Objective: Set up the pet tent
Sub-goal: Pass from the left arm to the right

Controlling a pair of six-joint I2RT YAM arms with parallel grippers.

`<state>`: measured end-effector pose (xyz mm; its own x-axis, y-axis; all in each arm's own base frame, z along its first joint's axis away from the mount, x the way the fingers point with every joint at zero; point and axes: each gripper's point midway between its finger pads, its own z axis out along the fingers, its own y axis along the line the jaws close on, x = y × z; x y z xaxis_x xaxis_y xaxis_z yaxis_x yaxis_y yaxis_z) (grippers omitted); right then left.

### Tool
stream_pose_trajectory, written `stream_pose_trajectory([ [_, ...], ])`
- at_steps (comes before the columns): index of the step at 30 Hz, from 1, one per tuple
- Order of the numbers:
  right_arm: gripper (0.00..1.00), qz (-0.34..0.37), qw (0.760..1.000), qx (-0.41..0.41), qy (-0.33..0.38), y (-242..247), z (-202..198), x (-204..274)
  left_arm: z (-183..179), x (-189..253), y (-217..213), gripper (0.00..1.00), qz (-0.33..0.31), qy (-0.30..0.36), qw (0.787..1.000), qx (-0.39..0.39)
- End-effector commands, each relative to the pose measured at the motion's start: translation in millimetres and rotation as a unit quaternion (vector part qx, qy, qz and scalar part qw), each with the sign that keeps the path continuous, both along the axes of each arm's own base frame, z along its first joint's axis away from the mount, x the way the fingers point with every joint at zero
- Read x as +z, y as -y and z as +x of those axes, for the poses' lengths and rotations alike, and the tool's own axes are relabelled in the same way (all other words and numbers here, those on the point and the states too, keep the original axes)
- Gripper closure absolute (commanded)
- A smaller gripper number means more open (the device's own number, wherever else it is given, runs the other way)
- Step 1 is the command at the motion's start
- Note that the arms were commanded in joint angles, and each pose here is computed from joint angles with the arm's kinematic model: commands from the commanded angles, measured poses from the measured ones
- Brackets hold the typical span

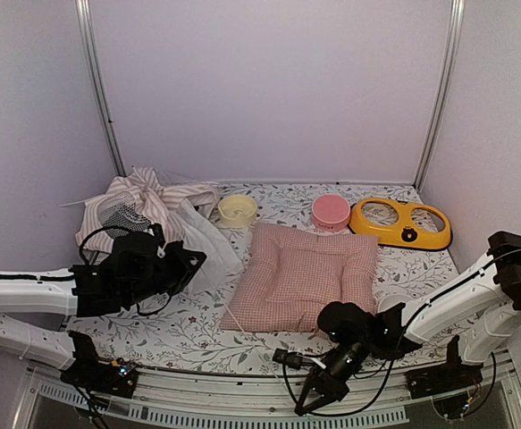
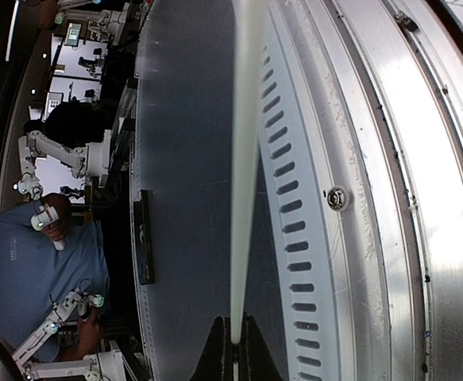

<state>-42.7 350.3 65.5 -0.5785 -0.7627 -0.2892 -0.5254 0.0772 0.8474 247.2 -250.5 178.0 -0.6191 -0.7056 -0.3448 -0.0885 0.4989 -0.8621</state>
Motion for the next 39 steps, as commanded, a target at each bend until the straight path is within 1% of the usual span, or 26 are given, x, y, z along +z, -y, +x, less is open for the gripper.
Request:
stream_pose_trajectory([
  [1,1.00,0.020,1.000,0.002,0.011,-3.1,2.3,11.8,6.3,22.3,-0.8,0.90,0.006,0.034,0.999,-0.002],
  [3,1.00,0.023,1.000,0.000,0.016,-3.7,3.8,13.6,3.2,20.1,-3.7,0.79,0.020,0.032,0.999,-0.007],
  [4,1.00,0.025,1.000,-0.001,0.018,-4.6,4.6,14.8,1.3,19.5,-5.7,0.71,0.028,0.031,0.999,-0.011],
  [7,1.00,0.028,0.999,-0.002,0.021,-6.6,5.7,17.1,-4.7,18.8,-13.3,0.57,0.053,0.032,0.998,-0.020],
  [11,1.00,0.028,0.999,-0.005,0.023,-9.3,7.8,17.8,-12.5,17.0,-29.3,0.47,0.092,0.029,0.995,-0.021],
  [14,1.00,0.029,0.999,-0.008,0.025,-10.9,10.2,18.3,-18.3,12.7,-49.4,0.43,0.130,0.025,0.991,-0.008],
  [20,1.00,0.033,0.999,-0.014,0.026,-14.4,16.5,21.4,-22.0,-4.4,-92.1,0.42,0.196,0.016,0.980,0.043],
  [24,1.00,0.031,0.999,-0.014,0.025,-14.3,18.0,20.8,-19.3,-33.9,-105.5,0.45,0.223,-0.003,0.973,0.057],
  [26,1.00,0.029,0.999,-0.015,0.024,-14.2,18.9,20.3,-18.7,-52.9,-105.8,0.46,0.225,-0.014,0.973,0.054],
  [30,1.00,0.026,0.999,-0.016,0.026,-15.3,19.9,20.0,-17.9,-80.2,-104.0,0.47,0.210,-0.025,0.976,0.053],
  [34,1.00,0.023,0.999,-0.016,0.026,-15.9,20.4,18.6,-18.0,-100.5,-102.0,0.48,0.196,-0.033,0.979,0.049],
  [39,1.00,0.018,0.999,-0.018,0.029,-17.4,22.1,16.4,-20.0,-125.2,-99.6,0.49,0.202,-0.049,0.977,0.040],
])
